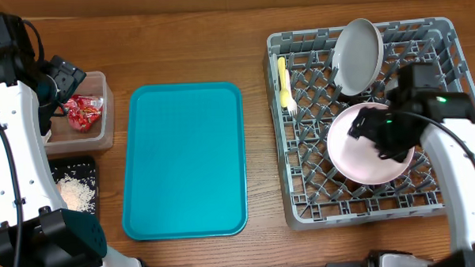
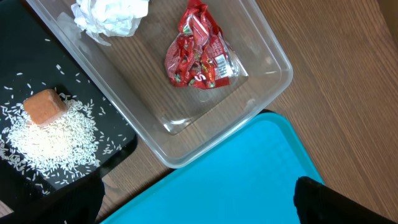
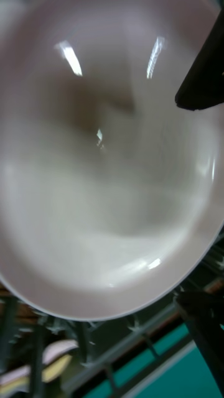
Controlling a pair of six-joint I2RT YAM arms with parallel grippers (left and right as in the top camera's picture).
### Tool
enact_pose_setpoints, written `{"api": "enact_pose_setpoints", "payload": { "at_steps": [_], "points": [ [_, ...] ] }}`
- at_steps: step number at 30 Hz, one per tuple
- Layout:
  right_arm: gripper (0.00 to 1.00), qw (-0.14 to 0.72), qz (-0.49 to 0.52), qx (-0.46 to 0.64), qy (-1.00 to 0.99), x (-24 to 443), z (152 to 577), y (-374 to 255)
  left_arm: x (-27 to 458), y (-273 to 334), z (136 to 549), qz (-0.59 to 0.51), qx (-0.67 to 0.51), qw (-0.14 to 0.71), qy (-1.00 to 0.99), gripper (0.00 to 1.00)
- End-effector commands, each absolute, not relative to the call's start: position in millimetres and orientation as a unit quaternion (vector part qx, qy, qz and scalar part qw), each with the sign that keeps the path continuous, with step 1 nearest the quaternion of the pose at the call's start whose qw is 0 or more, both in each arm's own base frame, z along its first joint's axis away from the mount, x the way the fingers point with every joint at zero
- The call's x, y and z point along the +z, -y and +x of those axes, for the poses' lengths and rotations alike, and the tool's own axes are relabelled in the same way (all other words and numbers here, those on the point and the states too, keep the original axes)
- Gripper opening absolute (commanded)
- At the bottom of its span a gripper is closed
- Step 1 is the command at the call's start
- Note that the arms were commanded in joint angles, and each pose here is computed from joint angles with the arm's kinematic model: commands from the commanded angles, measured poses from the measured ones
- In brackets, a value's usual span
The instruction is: Sort waste into correct bins and load items into the dishwasher rack
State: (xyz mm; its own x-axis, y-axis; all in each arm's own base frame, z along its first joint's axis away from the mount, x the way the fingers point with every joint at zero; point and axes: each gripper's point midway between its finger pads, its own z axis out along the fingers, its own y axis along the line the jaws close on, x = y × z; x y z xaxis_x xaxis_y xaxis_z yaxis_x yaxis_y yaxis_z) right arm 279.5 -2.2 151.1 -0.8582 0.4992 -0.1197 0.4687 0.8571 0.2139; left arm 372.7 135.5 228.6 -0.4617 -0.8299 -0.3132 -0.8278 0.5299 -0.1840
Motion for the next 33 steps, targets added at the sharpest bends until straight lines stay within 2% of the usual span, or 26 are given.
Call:
{"api": "enact_pose_setpoints", "payload": {
  "at_steps": [1,8,10,13,16,17,19,20,25,33],
  "points": [
    [1.0,0.147,0.304,-0.021,-0.941,177.6,274.6,61.8,228.3,-137.6,372.0,-0.484,0.004,0.186,-0.855,1.0],
    [1.0,0.102,0.351,-0.002,-0.931,160.5,257.0,86.2,228.1,-137.6,372.1,-0.484,0.004,0.186,-0.855,1.0],
    [0.95,0.09,0.355,0.004,-0.931,154.1,255.5,85.4,228.3,-137.5,372.1,-0.484,0.004,0.186,-0.855,1.0],
    [0.78,0.072,0.354,0.014,-0.932,142.9,254.7,80.7,228.4,-137.6,372.1,-0.484,0.004,0.186,-0.855,1.0],
    [0.65,0.057,0.356,0.023,-0.932,131.7,253.7,76.8,228.3,-137.5,372.1,-0.484,0.004,0.186,-0.855,1.0],
    [0.58,0.052,0.356,0.023,-0.933,128.1,252.5,76.5,228.4,-137.6,372.1,-0.484,0.004,0.186,-0.855,1.0],
    [0.35,0.044,0.36,0.023,-0.932,123.6,251.3,76.1,228.4,-137.5,372.1,-0.484,0.004,0.186,-0.855,1.0],
    [0.27,0.043,0.36,0.023,-0.932,123.0,251.5,76.1,228.4,-137.6,372.1,-0.484,0.004,0.186,-0.855,1.0],
    [0.05,0.047,0.362,0.023,-0.931,123.1,253.3,76.8,228.3,-137.6,372.0,-0.484,0.004,0.186,-0.855,1.0],
    [0.04,0.061,0.361,0.023,-0.93,132.5,258.3,78.5,228.3,-137.6,372.0,-0.484,0.004,0.186,-0.855,1.0]
  ]
}}
